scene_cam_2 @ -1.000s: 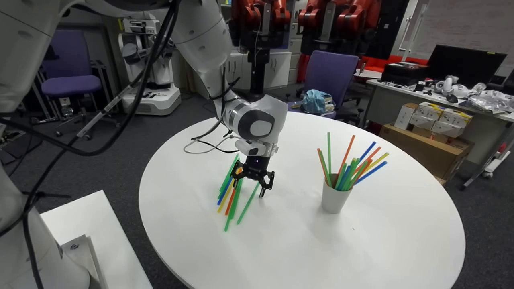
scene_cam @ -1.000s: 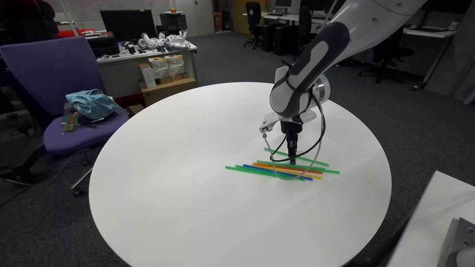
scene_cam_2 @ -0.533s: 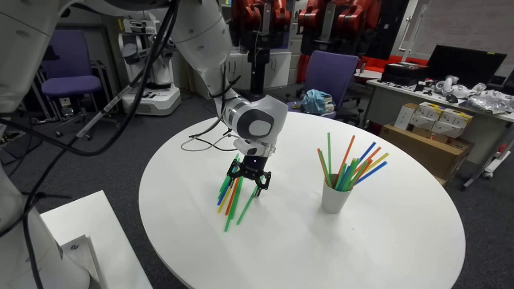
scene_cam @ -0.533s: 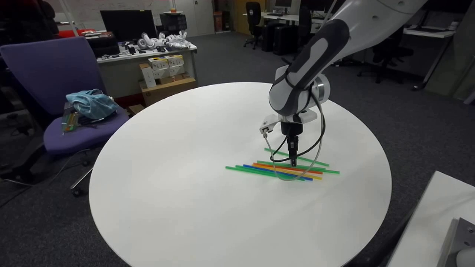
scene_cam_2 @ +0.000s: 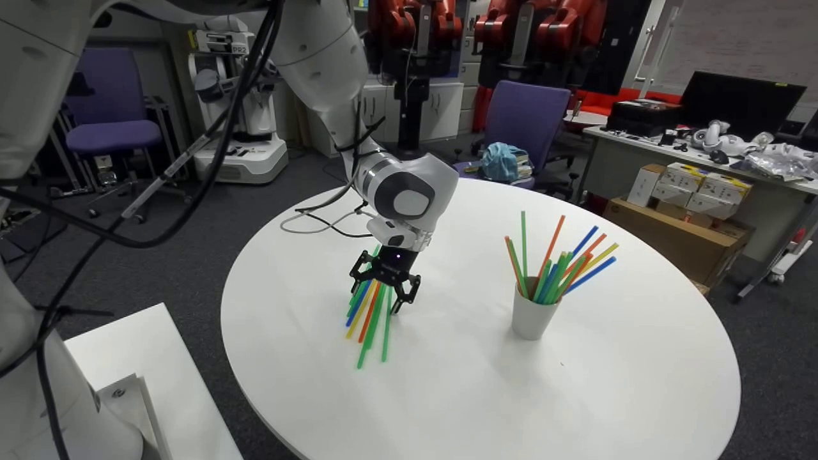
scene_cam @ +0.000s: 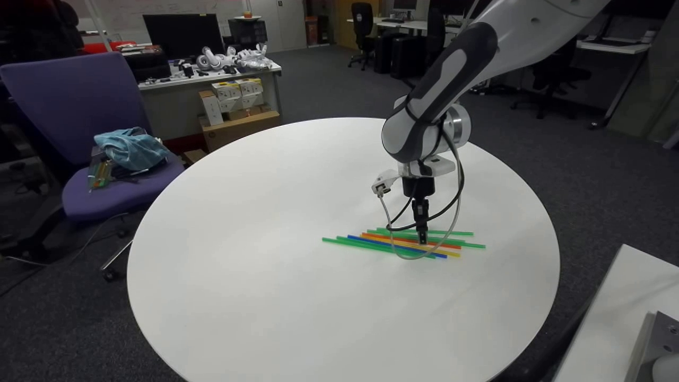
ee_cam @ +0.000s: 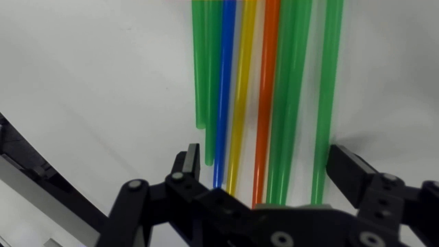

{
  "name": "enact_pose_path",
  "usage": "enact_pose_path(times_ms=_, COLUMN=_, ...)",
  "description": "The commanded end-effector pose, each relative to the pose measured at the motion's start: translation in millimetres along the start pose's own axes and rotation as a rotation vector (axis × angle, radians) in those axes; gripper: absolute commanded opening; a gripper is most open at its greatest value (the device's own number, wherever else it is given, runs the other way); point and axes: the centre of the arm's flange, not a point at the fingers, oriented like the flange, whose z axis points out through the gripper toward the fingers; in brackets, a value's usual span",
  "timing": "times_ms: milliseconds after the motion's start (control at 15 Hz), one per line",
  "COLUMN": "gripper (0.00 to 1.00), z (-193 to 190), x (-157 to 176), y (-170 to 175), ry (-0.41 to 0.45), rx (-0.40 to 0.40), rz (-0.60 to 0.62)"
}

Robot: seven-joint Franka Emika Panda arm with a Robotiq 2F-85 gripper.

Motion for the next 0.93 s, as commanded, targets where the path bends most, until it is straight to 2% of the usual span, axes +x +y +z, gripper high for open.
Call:
enact_pose_path(times_ms=0, gripper=1.0, z=-4.5, x=3.5, y=17.8, ry=0.009, rx=-0.056, rz=-0.026)
enact_pose_path(times_ms=533, gripper=1.0, z=-3.0, x=0.4, y=23.5, ry=0.016, rx=-0.068, rz=-0.028)
enact_pose_path(times_ms=600, gripper=1.0, z=-4.8, x=1.3, y=21.1, ry=0.006, rx=-0.049, rz=-0.013)
enact_pose_path(times_ms=733, gripper=1.0, z=-17.6, x=5.0, y=12.8, ry=-0.054, rx=0.083, rz=0.067)
enact_pose_path(times_ms=867, gripper=1.0, z=-42.2, x=7.2, y=5.1, ry=-0.125, rx=0.166, rz=0.097)
